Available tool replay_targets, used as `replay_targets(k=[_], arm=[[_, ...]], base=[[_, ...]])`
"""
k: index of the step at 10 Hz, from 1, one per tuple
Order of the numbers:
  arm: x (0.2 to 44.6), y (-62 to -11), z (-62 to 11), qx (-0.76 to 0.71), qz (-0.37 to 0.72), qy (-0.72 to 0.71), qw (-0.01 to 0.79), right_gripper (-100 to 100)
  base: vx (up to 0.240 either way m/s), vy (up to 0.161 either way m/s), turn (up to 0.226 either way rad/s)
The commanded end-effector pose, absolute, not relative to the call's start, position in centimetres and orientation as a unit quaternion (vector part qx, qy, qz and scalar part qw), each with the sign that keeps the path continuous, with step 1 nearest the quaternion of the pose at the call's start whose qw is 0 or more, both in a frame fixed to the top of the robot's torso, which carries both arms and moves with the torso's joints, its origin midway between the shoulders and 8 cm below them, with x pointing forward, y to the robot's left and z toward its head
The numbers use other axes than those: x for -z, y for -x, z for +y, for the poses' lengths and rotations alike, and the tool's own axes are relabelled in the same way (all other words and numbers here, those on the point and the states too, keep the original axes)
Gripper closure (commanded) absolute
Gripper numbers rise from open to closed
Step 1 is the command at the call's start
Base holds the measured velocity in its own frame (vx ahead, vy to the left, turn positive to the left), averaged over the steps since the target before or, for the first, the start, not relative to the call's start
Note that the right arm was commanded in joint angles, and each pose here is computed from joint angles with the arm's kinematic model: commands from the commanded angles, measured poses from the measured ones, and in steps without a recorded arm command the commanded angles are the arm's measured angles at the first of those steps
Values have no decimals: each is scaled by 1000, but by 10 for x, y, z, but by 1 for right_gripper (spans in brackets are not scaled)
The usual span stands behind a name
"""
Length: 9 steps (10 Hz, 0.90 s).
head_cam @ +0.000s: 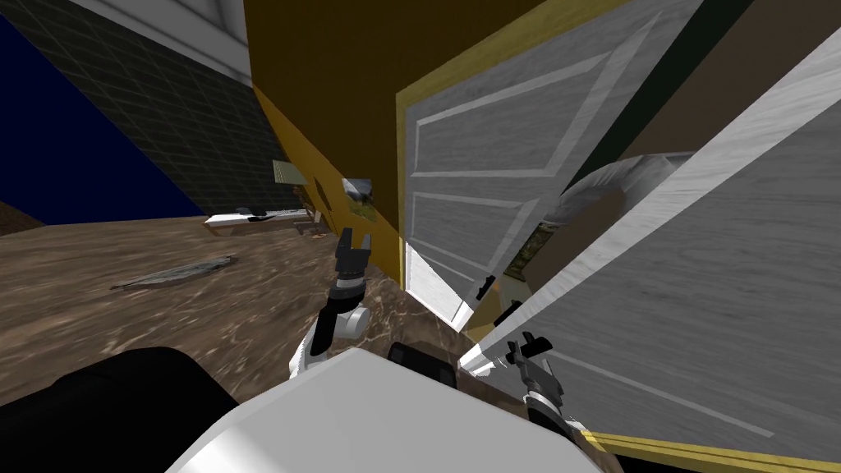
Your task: Pull the door open
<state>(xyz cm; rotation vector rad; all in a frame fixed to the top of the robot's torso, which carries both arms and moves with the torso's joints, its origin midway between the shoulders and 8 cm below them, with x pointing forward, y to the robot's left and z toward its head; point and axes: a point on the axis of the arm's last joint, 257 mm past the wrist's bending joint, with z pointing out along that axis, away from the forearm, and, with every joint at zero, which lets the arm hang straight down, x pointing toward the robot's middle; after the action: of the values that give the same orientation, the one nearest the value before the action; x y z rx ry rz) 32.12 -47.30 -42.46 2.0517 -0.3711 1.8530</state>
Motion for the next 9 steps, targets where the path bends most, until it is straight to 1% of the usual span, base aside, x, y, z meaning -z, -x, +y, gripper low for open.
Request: replay_targets(k=[1, 4, 9], arm=[[421, -322, -469, -660, -120, -723, 164, 100], [413, -330, -455, -675, -97, -718, 135, 100], [399, -338, -425, -697, -58, -711, 77, 100]], base=[[-232, -70, 294], [-217, -86, 175], [-219, -83, 204]])
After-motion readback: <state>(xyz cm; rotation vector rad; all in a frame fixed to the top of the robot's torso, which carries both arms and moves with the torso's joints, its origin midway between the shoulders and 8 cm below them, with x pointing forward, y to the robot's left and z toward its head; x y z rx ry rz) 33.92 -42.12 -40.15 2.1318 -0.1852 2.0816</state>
